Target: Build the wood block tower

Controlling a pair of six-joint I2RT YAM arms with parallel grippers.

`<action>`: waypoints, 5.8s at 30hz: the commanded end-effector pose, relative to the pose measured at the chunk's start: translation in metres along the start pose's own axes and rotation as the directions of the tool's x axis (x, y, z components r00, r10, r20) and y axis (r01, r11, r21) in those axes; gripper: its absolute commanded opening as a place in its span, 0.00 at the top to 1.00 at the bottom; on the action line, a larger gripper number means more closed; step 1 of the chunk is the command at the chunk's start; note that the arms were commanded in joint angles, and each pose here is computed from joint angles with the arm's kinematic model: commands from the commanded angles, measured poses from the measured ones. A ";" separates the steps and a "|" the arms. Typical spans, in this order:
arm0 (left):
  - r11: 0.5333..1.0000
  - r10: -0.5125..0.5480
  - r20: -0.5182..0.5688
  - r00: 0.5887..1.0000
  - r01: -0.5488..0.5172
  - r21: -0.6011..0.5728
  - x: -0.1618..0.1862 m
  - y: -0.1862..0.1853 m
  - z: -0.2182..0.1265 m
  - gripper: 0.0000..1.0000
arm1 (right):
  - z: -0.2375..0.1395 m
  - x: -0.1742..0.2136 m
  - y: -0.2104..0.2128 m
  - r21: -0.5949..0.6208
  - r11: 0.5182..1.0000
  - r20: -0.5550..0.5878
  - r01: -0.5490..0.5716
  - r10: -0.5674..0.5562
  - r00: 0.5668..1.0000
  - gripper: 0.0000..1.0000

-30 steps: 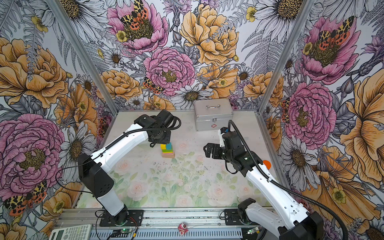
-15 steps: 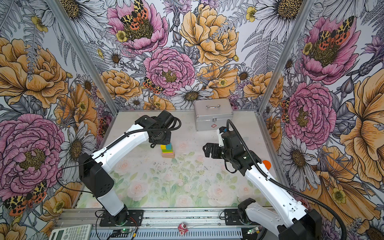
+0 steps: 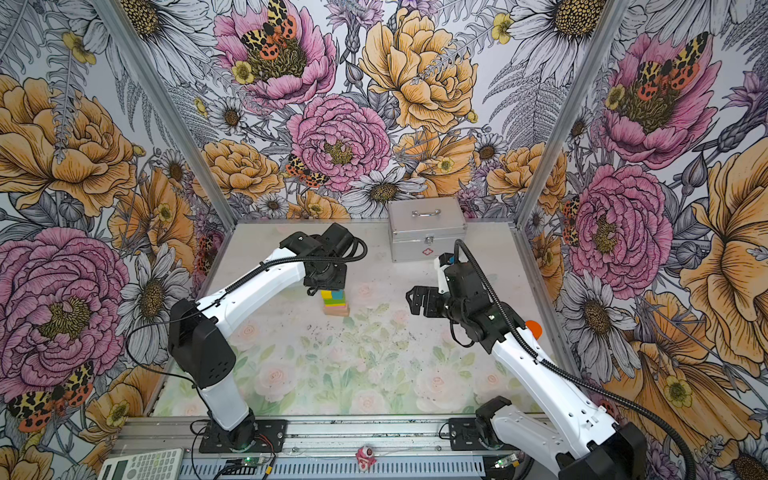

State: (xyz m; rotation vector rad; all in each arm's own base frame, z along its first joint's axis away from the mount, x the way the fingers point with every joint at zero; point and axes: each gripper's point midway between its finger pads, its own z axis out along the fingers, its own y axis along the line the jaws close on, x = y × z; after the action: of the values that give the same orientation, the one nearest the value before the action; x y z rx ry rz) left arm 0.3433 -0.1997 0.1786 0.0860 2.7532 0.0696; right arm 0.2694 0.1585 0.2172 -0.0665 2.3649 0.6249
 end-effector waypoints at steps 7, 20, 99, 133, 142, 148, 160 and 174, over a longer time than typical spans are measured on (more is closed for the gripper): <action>1.000 -0.011 0.002 1.000 0.011 0.020 0.000 -0.006 0.004 0.70 | -0.006 -0.003 0.002 -0.006 1.000 0.030 0.023 -0.023 0.999 0.00; 1.000 -0.013 0.003 1.000 0.013 0.023 0.000 -0.006 0.005 0.70 | -0.010 -0.001 0.001 -0.001 1.000 0.032 0.023 -0.023 0.999 0.00; 1.000 -0.011 -0.012 1.000 0.011 0.013 0.003 -0.004 0.015 0.66 | -0.010 0.005 -0.001 -0.010 0.999 0.020 0.034 -0.034 0.999 0.00; 0.992 -0.097 0.214 0.972 0.075 0.106 0.014 0.004 -0.076 0.66 | -0.015 0.002 0.002 -0.016 0.999 0.023 0.036 -0.036 0.999 0.00; 0.973 -0.154 0.199 0.968 0.113 0.204 0.039 0.004 -0.050 0.78 | -0.013 -0.001 0.005 -0.020 0.999 0.017 0.030 -0.029 0.999 0.00; 0.977 -0.120 0.171 0.978 0.085 0.197 0.033 -0.005 -0.030 0.85 | -0.015 -0.005 0.006 -0.010 1.000 0.026 0.027 -0.027 0.999 0.01; 0.977 -0.087 0.138 0.987 0.058 0.203 0.023 -0.015 -0.012 0.86 | -0.014 -0.007 0.003 0.012 0.999 0.022 0.031 -0.031 0.999 0.01; 0.975 -0.085 0.135 0.987 0.055 0.213 0.017 -0.014 -0.012 0.86 | -0.014 -0.006 0.001 0.022 0.999 0.019 0.038 -0.038 0.999 0.01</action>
State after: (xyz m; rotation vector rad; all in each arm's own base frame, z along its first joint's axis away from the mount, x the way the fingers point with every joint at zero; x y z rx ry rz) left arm 0.3165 -0.2067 0.1749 0.0317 2.6281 -0.1918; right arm 0.2630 0.1524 0.2208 -0.0749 2.3706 0.5965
